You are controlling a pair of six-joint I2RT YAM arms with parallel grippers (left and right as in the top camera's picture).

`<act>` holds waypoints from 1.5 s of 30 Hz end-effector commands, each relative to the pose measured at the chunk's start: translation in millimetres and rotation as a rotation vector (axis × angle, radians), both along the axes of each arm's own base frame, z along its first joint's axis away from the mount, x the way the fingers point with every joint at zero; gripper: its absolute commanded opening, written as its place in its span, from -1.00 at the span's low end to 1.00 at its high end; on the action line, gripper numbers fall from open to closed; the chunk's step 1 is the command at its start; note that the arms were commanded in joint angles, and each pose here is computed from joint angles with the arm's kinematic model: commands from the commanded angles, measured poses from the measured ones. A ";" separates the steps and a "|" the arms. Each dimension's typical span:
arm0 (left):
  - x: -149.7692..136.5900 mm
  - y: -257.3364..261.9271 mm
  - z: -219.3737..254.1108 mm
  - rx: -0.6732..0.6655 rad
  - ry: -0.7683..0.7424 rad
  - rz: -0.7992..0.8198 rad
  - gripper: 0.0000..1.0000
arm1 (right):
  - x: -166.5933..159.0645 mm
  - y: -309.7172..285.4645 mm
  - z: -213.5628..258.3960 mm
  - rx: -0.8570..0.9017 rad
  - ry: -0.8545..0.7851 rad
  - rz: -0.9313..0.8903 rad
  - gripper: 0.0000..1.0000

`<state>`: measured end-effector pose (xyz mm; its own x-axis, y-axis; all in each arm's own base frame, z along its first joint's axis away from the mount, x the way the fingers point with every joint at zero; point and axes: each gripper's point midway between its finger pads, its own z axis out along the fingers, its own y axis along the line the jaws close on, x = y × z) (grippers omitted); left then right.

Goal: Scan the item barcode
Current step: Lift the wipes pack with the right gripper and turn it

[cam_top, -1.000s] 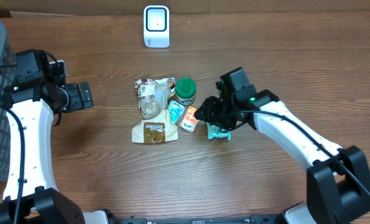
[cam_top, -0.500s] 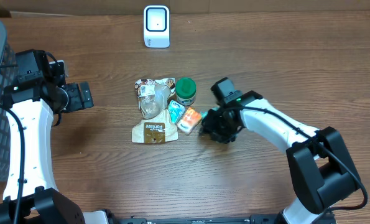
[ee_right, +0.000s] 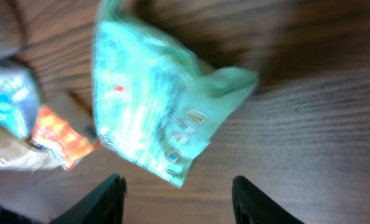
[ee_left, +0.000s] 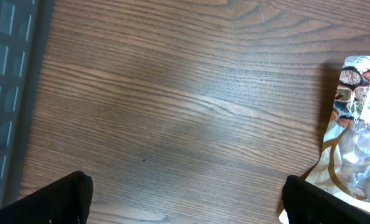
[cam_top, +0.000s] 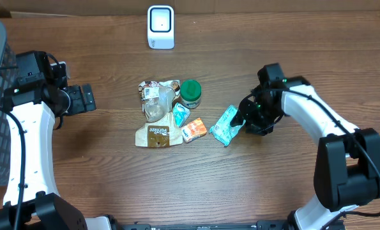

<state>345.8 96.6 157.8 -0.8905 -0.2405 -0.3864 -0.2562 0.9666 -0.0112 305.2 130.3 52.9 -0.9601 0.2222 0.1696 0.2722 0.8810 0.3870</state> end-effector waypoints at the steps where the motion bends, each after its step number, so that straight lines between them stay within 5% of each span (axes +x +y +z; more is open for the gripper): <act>1: 2.4 -0.2 2.3 -0.011 -0.010 0.014 0.99 | 30.2 -3.6 37.7 0.039 -0.202 0.198 0.36; 5: 2.4 -0.2 2.3 -0.011 -0.010 0.014 0.99 | 62.2 -17.1 42.7 -0.055 -0.399 0.364 0.65; 10: 2.4 -0.2 2.1 -0.011 -0.010 0.014 0.99 | 78.5 -16.8 31.6 -0.086 -0.531 0.549 0.61; 21: 2.4 -0.2 2.1 -0.011 -0.010 0.014 0.99 | 60.6 -3.7 -20.1 0.052 -0.401 0.628 0.47; 31: 2.4 -0.2 2.1 -0.011 -0.010 0.014 0.99 | 43.2 7.2 -40.7 0.153 -0.241 0.497 0.21; 35: 2.4 -0.2 2.1 -0.011 -0.010 0.014 0.99 | 43.0 14.0 -36.6 0.195 -0.216 0.433 -0.05; 41: 2.4 -0.2 2.3 -0.011 -0.010 0.014 0.99 | 44.2 18.3 -33.7 0.220 -0.198 0.379 -0.79; 45: 2.4 -0.2 2.3 -0.011 -0.010 0.014 0.99 | 43.2 25.0 -29.1 0.265 -0.201 0.377 -0.92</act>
<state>345.9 96.5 157.8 -0.8903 -0.2404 -0.3867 -0.2560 0.9666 -0.0115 350.5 148.5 23.9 -0.9811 -0.1886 -0.0439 -0.1792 0.7986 0.5746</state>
